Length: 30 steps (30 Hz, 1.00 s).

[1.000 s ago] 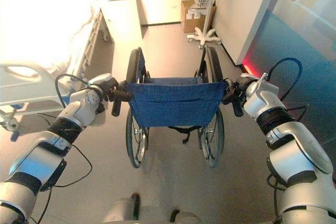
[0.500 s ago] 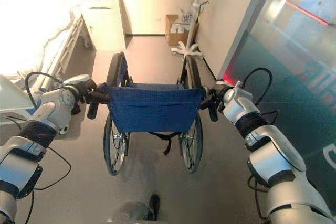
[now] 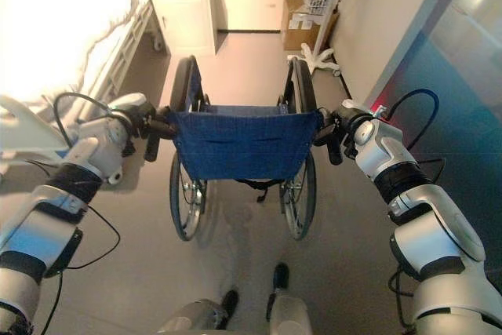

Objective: Push the wheelchair next to the bed

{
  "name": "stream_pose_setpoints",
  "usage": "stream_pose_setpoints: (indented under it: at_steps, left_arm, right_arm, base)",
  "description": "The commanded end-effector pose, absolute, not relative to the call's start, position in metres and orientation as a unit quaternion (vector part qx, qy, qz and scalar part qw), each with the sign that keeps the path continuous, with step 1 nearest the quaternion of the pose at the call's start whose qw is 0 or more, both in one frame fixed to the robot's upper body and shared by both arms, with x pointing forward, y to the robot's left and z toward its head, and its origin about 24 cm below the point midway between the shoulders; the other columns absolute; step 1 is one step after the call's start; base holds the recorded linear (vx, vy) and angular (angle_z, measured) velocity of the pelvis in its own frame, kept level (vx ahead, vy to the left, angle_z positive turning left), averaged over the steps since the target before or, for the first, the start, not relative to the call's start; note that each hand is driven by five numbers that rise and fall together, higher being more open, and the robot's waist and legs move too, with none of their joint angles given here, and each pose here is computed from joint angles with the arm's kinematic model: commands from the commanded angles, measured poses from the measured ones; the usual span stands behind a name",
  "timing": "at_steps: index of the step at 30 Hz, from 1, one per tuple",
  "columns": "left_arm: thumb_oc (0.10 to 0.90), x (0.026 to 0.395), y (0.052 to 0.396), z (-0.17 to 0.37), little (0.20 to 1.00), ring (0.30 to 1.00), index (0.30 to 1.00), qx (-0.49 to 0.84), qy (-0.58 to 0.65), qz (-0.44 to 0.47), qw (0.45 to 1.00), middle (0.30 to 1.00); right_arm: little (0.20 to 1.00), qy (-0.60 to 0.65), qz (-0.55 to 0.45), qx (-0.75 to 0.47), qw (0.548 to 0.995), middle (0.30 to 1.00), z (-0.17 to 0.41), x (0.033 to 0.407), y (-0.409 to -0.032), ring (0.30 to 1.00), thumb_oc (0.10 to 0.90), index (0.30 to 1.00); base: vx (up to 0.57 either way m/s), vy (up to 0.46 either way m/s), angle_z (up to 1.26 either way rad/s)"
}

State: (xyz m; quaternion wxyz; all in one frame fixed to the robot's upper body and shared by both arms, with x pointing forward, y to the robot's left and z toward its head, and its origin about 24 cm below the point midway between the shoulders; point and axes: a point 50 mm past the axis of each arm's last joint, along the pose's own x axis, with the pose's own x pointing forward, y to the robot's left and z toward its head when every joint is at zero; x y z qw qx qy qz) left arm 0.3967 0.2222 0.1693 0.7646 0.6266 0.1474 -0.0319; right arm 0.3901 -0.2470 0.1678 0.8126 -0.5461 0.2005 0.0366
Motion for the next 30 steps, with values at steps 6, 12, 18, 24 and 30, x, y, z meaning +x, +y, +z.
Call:
stream_pose_setpoints:
  at_steps: [6, 12, 18, 24, 30]
  left_arm:
    - [0.4, 0.372, 0.201, 0.075, 0.3, 0.3, 0.3, 0.655, 0.187, -0.168, 0.713, 0.3]
    - [0.4, 0.386, 0.197, 0.101, 0.3, 0.3, 0.3, 0.624, 0.153, -0.104, 0.759, 0.3]
    - [0.4, 0.389, 0.201, 0.115, 0.3, 0.3, 0.3, 0.602, 0.152, -0.084, 0.779, 0.3]
    - [0.4, 0.383, 0.201, 0.097, 0.3, 0.3, 0.3, 0.587, 0.171, -0.098, 0.785, 0.3]
    - [0.4, 0.377, 0.192, 0.079, 0.3, 0.3, 0.3, 0.582, 0.172, -0.113, 0.787, 0.3]
  right_arm:
    - [0.3, 0.08, 0.158, -0.603, 0.778, 0.3, 0.221, 0.405, -0.173, 0.3, 0.4, 0.3]
    - [0.3, 0.066, 0.149, -0.603, 0.781, 0.3, 0.224, 0.406, -0.178, 0.3, 0.4, 0.3]
    - [0.3, 0.067, 0.158, -0.599, 0.782, 0.3, 0.212, 0.404, -0.182, 0.3, 0.4, 0.3]
    - [0.3, 0.097, 0.175, -0.591, 0.782, 0.3, 0.182, 0.399, -0.193, 0.3, 0.4, 0.3]
    - [0.3, 0.113, 0.174, -0.575, 0.792, 0.3, 0.161, 0.4, -0.182, 0.3, 0.4, 0.3]
  base:
    - [0.29, -0.261, 1.07]
    - [0.18, -0.168, 0.54]
    - [0.22, -0.203, 0.22]
    - [0.28, -0.239, 0.18]
    - [0.36, -0.128, 0.0]
